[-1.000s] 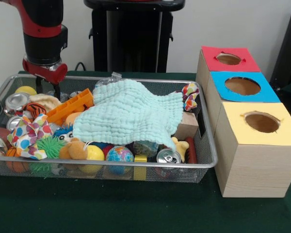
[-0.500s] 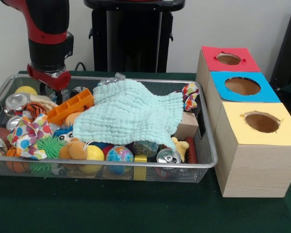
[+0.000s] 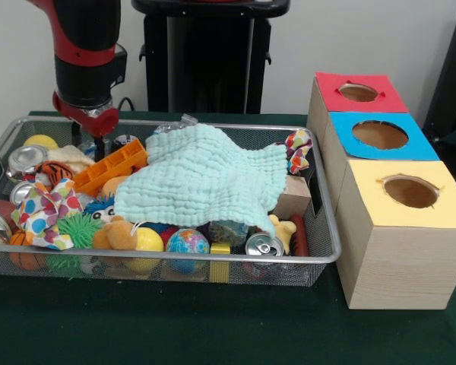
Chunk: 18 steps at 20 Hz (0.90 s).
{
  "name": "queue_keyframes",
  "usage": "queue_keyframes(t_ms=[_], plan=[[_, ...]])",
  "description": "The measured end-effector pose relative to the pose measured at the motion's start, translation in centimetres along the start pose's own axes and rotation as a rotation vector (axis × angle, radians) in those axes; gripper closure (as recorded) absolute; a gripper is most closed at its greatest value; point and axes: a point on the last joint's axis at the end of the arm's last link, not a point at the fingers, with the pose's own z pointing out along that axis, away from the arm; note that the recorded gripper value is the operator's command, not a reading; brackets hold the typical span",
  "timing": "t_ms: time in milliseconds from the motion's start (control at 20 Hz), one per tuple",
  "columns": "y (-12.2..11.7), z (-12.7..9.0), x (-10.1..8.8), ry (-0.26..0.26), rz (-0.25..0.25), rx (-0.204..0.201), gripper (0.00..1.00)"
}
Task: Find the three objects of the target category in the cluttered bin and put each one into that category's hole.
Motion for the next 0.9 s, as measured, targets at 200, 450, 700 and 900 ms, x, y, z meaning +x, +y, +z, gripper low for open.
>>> queue_keyframes(t_ms=[200,450,700,900], plan=[[0.9,-0.6,1.3,0.081,-0.004,0.006,0.00],[1.0,-1.0,1.4,0.105,0.001,0.002,0.00],[0.8,-1.1,1.3,0.103,0.003,0.001,0.00],[0.2,-0.6,1.1,0.087,0.015,0.003,1.00]])
